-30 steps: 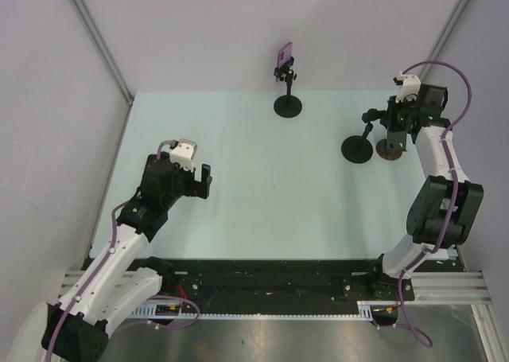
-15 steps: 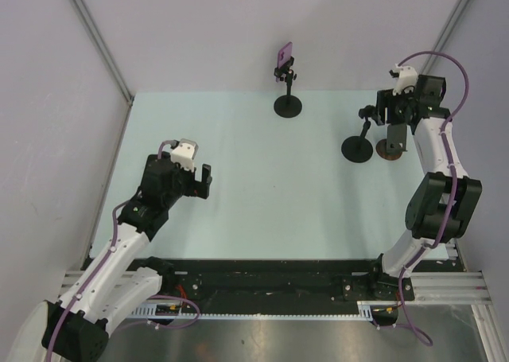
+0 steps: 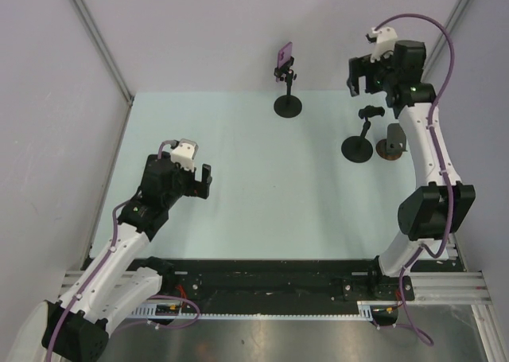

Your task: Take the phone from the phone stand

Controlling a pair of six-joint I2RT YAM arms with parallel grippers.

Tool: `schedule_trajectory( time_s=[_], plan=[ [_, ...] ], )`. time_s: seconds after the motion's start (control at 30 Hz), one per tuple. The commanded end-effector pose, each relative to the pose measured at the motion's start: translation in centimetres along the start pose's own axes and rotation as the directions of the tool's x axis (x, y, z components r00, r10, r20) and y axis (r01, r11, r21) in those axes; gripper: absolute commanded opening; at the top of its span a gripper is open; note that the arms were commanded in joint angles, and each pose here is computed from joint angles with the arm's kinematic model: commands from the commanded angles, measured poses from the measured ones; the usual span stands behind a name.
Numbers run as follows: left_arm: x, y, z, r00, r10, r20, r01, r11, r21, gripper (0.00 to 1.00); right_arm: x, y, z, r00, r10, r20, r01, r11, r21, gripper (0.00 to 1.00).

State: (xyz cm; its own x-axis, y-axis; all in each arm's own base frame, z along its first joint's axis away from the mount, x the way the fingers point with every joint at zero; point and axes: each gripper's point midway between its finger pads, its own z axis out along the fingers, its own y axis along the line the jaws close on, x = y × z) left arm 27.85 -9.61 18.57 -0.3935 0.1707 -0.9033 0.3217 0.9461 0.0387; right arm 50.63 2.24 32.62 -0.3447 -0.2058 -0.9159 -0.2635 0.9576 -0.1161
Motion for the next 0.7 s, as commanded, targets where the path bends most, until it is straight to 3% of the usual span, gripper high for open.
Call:
schedule_trajectory(
  time_s=[0.0,0.2,0.33,0.4,0.47,0.5,0.67],
  plan=[
    [-1.1,0.1,0.0,0.999,0.034,0.04,-0.034,0.999,-0.003,1.0,-3.8,6.0,2.5,0.996,-0.013,0.09,0.023,0.994,-0.111,0.95],
    [-0.9,0.2,0.1,0.999,0.029,0.035,-0.028,1.0,-0.01,1.0,-5.2,11.1,8.0,0.987,0.03,0.158,0.008,0.971,-0.238,0.93],
    [-0.3,0.3,0.4,1.0,0.025,0.015,-0.025,0.999,-0.02,1.0,-3.4,13.6,13.6,0.987,0.034,0.157,0.015,0.953,-0.301,0.93],
    [0.0,0.3,0.6,1.0,0.023,0.004,-0.022,1.0,-0.019,1.0,-4.3,14.2,15.0,0.979,0.035,0.203,0.033,0.946,-0.322,0.92],
    [0.4,0.0,0.8,1.0,0.019,-0.01,-0.019,1.0,-0.001,1.0,-1.9,14.8,18.1,0.984,0.039,0.175,0.022,0.942,-0.334,0.92],
    [0.5,-0.3,0.8,1.0,0.002,-0.012,-0.002,1.0,0.009,1.0,-3.1,14.7,18.5,0.975,0.041,0.217,0.034,0.943,-0.331,0.91],
    [0.9,-1.9,0.6,0.998,-0.067,-0.018,0.069,0.994,0.081,1.0,-0.6,15.5,23.2,0.967,0.049,0.249,0.042,0.936,-0.35,0.88]
  ],
)
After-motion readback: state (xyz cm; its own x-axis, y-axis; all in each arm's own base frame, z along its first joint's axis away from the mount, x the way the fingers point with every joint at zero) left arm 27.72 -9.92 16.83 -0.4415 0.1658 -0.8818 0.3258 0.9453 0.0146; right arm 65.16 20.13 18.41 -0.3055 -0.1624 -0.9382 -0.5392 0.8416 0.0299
